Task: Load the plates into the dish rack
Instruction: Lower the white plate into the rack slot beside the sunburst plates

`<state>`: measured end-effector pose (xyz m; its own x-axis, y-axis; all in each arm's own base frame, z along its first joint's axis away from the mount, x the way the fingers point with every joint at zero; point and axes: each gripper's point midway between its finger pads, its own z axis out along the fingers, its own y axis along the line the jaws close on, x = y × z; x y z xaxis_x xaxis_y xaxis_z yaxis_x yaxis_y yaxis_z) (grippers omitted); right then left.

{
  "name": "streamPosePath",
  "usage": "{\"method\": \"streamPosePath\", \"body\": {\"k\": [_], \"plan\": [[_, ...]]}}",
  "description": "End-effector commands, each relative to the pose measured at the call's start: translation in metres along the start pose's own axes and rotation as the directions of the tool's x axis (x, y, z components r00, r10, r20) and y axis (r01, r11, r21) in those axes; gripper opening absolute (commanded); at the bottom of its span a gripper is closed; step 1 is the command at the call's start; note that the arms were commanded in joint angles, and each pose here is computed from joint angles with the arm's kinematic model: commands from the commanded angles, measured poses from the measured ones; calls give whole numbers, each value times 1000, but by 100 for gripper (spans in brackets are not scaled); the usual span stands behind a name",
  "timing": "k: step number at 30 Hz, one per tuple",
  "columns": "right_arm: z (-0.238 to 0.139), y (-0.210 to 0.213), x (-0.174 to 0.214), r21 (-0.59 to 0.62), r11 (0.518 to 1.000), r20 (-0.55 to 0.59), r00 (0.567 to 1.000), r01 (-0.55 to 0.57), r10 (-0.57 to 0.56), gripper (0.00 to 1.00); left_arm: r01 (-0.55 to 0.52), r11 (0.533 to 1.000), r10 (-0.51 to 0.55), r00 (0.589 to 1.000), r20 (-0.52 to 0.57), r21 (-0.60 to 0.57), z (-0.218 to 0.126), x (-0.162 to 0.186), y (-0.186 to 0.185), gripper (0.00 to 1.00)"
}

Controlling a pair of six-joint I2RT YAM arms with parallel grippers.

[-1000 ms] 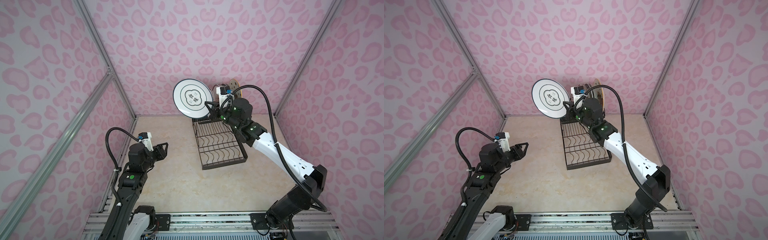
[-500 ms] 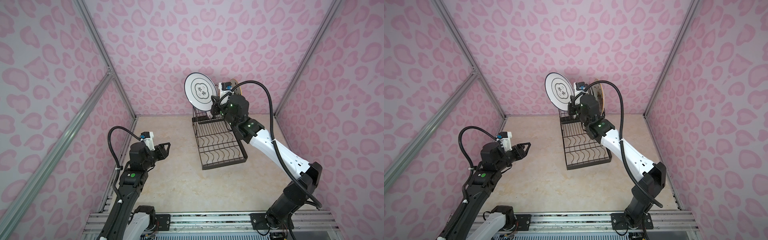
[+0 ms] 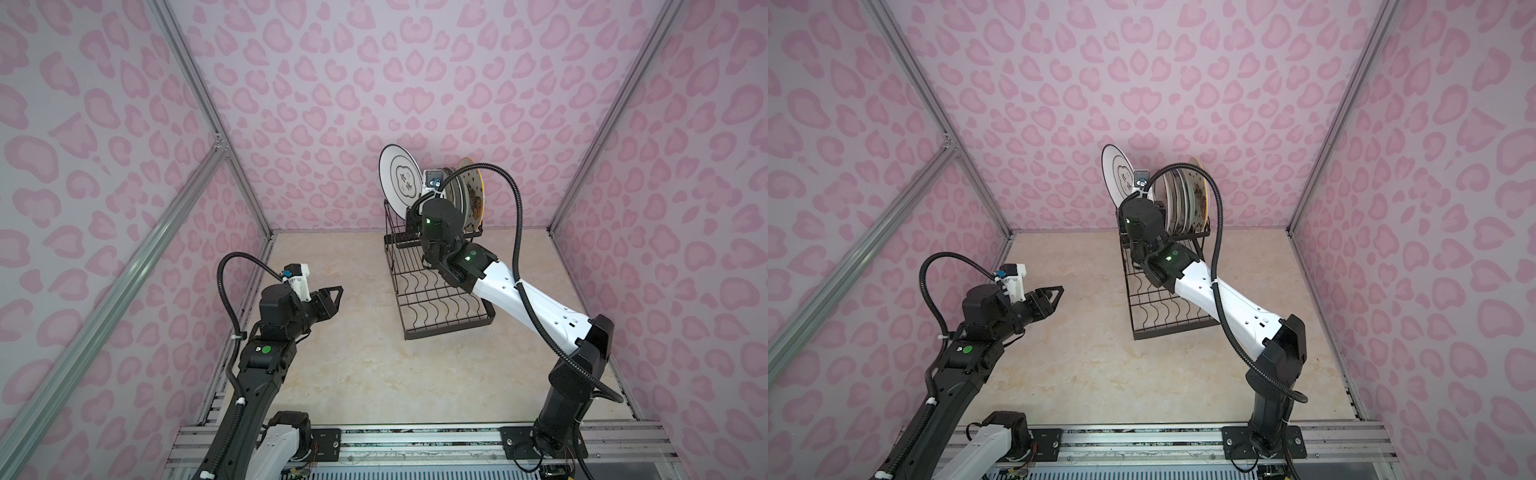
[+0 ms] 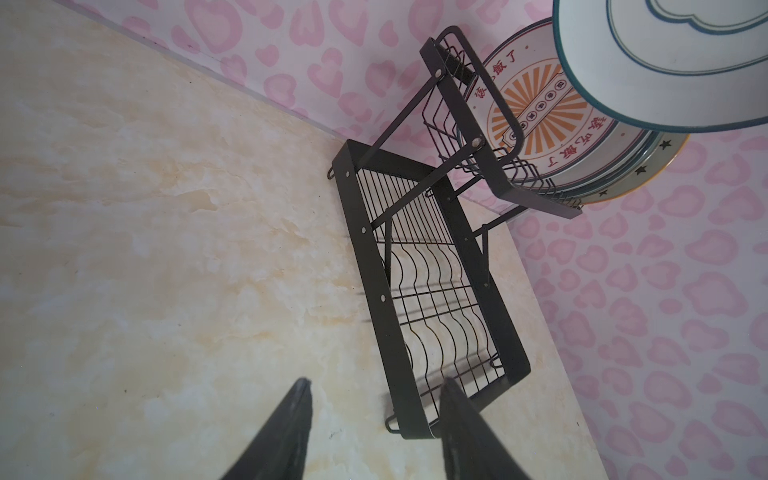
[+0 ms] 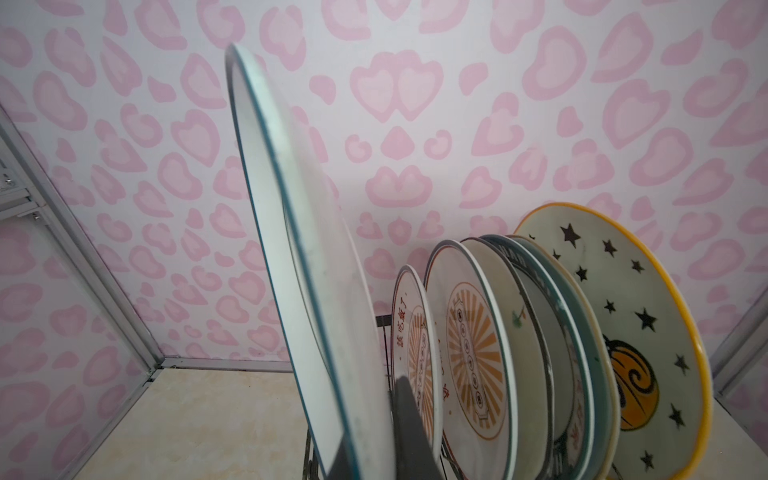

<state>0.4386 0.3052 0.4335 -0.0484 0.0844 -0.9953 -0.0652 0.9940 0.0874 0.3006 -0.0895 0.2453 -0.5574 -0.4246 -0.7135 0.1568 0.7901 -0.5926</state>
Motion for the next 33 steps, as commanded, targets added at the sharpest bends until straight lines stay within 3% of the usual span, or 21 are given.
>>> {"method": "streamPosePath", "body": {"k": [1, 14, 33], "plan": [[-4, -13, -11, 159, 986, 65, 997, -55, 46, 0, -6, 999, 5, 1000, 20, 39, -1, -5, -8, 52], [11, 6, 13, 334, 940, 20, 997, 69, -81, 0, 30, 997, -28, 999, -26, 74, -5, 13, -10, 52], [49, 3, 38, 343, 924, -54, 986, 169, -160, 0, 24, 997, -21, 999, -31, 76, -3, 16, -7, 52]]}}
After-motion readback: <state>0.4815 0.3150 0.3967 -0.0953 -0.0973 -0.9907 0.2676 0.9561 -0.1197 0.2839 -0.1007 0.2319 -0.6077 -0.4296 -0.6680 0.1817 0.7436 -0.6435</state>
